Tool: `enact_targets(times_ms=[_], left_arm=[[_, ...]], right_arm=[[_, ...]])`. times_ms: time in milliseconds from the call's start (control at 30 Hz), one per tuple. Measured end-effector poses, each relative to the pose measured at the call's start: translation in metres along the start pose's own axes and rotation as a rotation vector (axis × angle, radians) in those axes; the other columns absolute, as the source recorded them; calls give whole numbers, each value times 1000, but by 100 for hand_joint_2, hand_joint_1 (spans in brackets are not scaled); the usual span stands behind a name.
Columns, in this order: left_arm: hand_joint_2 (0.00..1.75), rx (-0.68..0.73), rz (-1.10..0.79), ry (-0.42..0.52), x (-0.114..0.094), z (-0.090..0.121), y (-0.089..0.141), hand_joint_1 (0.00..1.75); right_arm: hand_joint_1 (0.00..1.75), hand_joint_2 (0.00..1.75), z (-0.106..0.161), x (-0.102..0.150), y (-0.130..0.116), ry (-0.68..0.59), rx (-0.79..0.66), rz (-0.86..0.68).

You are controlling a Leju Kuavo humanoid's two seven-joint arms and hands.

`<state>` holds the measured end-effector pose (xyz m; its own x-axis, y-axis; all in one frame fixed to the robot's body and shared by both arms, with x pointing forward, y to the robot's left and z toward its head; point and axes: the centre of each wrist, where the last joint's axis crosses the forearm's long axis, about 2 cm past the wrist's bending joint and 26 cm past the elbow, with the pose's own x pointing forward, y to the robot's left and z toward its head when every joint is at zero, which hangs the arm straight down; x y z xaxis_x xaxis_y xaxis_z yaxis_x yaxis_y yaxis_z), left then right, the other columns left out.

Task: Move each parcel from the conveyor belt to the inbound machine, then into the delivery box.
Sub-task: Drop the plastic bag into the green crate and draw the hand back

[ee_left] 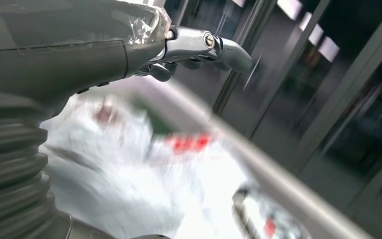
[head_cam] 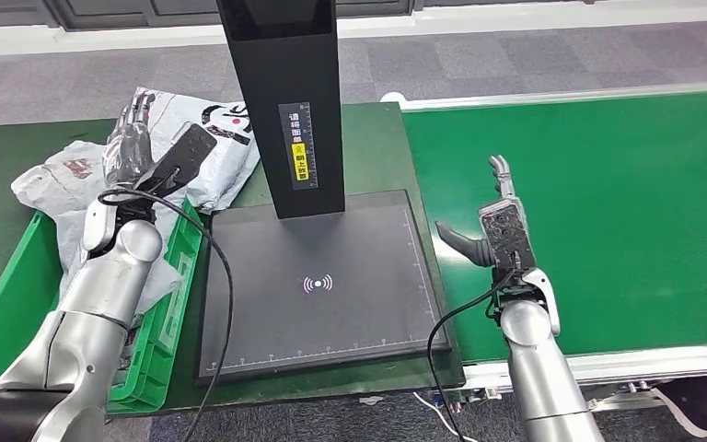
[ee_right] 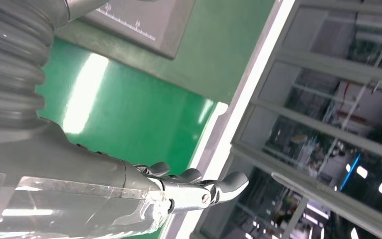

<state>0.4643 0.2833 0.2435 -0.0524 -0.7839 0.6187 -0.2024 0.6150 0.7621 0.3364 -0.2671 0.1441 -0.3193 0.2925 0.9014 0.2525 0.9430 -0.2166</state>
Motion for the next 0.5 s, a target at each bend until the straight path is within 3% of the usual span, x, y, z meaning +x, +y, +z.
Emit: enact_targets(times_ms=[133,300,500], left_arm=[[175,-111,183,97,-25,-4,4,0],[175,-179,281,201,-56,4,-3,0],[175,-216,323,245,-69,10,-9,0]], right_arm=[[0,175,-8,1,1,2,28,-24],[0,175,-14,1,2,11,42,-30],[0,175,-15,1,2,15,47,-30]])
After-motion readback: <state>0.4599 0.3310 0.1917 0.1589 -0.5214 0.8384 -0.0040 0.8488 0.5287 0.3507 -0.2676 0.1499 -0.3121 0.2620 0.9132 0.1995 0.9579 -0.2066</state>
